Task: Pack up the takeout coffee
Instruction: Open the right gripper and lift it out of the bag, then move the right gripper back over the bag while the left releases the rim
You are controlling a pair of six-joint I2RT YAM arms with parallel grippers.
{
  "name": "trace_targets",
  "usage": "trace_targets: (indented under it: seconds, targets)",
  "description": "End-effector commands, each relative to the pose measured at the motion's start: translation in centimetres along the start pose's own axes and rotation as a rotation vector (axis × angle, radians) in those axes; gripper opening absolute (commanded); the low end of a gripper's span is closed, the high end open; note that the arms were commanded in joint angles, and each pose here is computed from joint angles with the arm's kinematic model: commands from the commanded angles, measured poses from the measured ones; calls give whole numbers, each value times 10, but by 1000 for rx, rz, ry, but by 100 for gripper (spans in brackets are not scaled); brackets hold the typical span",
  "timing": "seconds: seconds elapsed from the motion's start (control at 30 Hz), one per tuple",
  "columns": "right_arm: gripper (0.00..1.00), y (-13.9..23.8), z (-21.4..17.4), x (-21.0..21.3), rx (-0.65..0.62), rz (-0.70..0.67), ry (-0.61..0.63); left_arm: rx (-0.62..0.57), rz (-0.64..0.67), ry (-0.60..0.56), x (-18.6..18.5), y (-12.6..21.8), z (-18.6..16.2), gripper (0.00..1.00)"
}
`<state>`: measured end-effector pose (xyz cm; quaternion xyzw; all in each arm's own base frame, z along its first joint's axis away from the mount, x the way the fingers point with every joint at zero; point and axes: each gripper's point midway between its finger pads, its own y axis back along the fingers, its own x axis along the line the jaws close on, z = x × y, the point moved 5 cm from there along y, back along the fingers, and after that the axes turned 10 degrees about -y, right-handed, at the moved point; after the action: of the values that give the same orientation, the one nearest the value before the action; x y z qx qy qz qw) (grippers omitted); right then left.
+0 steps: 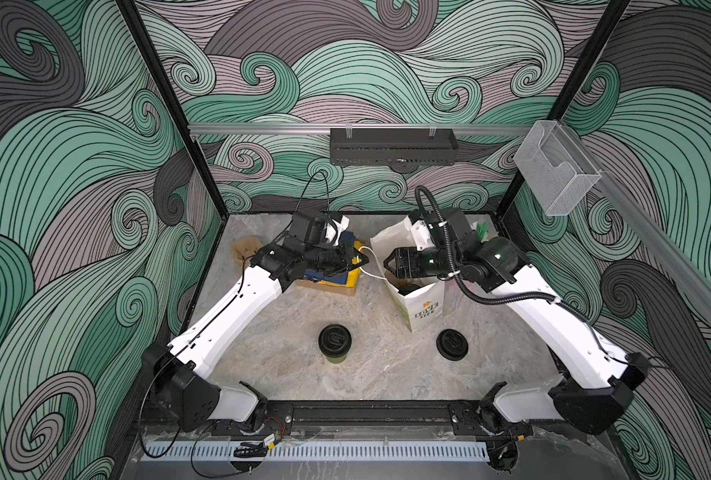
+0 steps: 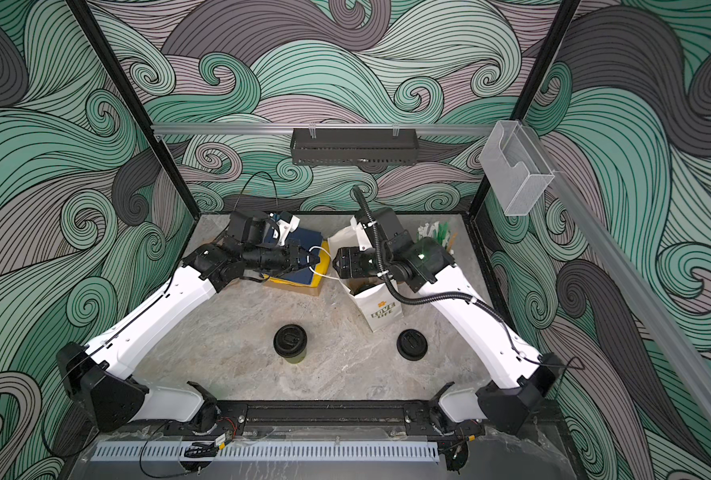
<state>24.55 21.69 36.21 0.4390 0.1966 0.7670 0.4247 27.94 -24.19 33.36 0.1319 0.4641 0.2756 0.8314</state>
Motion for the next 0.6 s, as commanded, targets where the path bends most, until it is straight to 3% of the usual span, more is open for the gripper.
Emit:
trace_targets:
  seconds: [0.0, 0.07, 0.27, 0.57]
  targets:
    - [76, 45, -3, 13, -49, 79, 5, -31, -32, -9, -9, 0, 7, 0]
    - [75, 60, -6, 3, -79, 20, -21, -21, -34, -21, -10, -3, 10, 3]
    - [76, 105, -22, -65, -213, -406, -210, 2, -67, -41, -14, -15, 16, 21]
    - [78, 96, -45, -83, -155, -491, -441, -6, -60, -67, -20, -7, 13, 50]
